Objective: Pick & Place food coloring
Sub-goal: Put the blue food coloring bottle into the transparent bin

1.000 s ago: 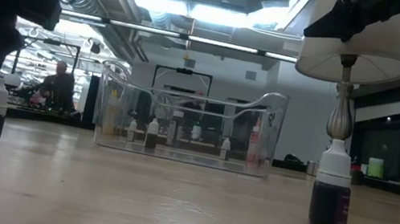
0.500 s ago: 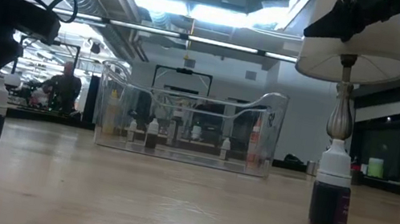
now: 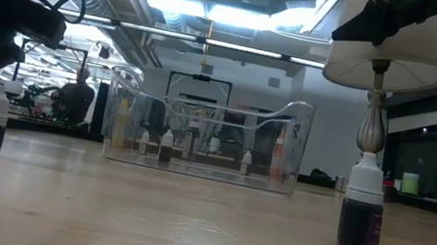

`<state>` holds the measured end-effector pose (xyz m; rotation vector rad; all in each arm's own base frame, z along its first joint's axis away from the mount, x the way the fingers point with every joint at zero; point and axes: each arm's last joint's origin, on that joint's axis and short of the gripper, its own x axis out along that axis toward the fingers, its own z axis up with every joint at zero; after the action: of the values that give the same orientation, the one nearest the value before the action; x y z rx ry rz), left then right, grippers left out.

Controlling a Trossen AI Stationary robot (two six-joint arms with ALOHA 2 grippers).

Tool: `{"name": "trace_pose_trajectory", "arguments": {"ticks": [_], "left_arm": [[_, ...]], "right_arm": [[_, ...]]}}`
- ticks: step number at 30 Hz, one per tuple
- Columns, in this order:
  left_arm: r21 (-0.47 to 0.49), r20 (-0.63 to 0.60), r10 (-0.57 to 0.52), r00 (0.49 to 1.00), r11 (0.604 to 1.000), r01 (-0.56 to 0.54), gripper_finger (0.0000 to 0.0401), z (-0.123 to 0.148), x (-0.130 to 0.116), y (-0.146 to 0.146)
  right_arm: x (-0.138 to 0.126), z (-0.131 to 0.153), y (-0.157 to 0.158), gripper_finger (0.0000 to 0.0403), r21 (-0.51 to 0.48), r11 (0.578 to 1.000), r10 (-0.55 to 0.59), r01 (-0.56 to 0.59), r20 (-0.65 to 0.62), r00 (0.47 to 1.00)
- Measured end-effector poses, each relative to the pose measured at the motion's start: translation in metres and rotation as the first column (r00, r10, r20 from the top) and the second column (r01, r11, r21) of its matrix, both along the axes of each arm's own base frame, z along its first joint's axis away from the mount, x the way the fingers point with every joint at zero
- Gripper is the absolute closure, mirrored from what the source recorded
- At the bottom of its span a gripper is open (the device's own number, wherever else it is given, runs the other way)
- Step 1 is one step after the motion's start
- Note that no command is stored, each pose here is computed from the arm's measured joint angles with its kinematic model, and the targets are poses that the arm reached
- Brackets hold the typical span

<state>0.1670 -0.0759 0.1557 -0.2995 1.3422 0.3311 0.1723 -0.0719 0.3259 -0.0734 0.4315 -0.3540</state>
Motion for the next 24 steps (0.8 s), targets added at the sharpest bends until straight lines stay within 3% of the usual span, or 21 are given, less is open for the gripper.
{"name": "trace_pose_trajectory", "arguments": {"ticks": [8,12,24], "left_arm": [[-0.020,0.004,0.000,1.000,1.000,0.000,0.0331,0.002,0.000,0.000],[-0.060,0.034,0.019,0.999,0.998,-0.017,0.0334,0.024,0.008,0.001],[-0.077,0.211,-0.026,0.977,0.996,0.043,0.0336,0.170,0.015,0.036]], "right_arm": [[0.000,0.000,0.000,0.0345,0.000,1.000,0.000,0.000,0.000,1.000],[0.000,0.000,0.000,0.0345,0.000,1.000,0.000,0.000,0.000,1.000],[0.000,0.000,0.000,0.0345,0.000,1.000,0.000,0.000,0.001,1.000]]}}
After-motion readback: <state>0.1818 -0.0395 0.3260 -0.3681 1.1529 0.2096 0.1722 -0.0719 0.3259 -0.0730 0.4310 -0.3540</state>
